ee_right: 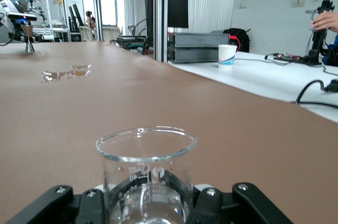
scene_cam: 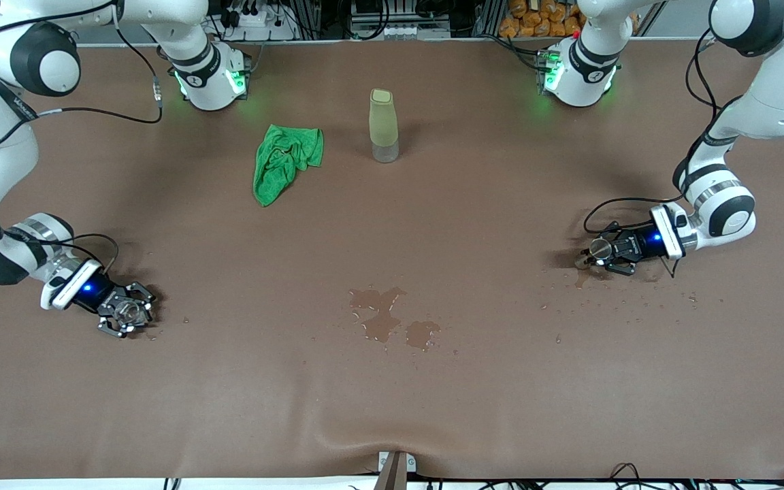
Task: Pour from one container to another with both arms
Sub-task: 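Lift the beaker with the right gripper while the left gripper lifts the jigger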
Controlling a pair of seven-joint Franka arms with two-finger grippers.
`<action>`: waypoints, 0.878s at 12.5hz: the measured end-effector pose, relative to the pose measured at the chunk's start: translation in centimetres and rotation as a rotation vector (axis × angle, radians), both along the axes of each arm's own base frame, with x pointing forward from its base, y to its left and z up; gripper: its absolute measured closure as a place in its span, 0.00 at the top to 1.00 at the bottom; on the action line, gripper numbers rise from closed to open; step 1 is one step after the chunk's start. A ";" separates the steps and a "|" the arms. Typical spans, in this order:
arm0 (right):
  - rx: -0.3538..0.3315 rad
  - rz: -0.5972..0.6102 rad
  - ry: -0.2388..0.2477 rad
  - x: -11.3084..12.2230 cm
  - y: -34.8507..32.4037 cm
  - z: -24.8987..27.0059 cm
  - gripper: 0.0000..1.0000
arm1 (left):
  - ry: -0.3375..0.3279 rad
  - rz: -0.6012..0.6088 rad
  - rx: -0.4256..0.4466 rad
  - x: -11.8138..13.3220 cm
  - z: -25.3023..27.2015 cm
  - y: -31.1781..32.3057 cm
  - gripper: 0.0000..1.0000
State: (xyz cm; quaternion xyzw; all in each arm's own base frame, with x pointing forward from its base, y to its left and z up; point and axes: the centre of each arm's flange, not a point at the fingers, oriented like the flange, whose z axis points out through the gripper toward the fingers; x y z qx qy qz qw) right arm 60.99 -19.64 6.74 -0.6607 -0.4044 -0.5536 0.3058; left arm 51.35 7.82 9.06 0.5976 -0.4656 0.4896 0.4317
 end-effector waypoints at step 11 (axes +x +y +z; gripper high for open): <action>0.082 0.053 -0.055 4.9 6.4 4.0 0.16 | -0.098 0.143 -0.153 6.9 5.2 -13.0 0.21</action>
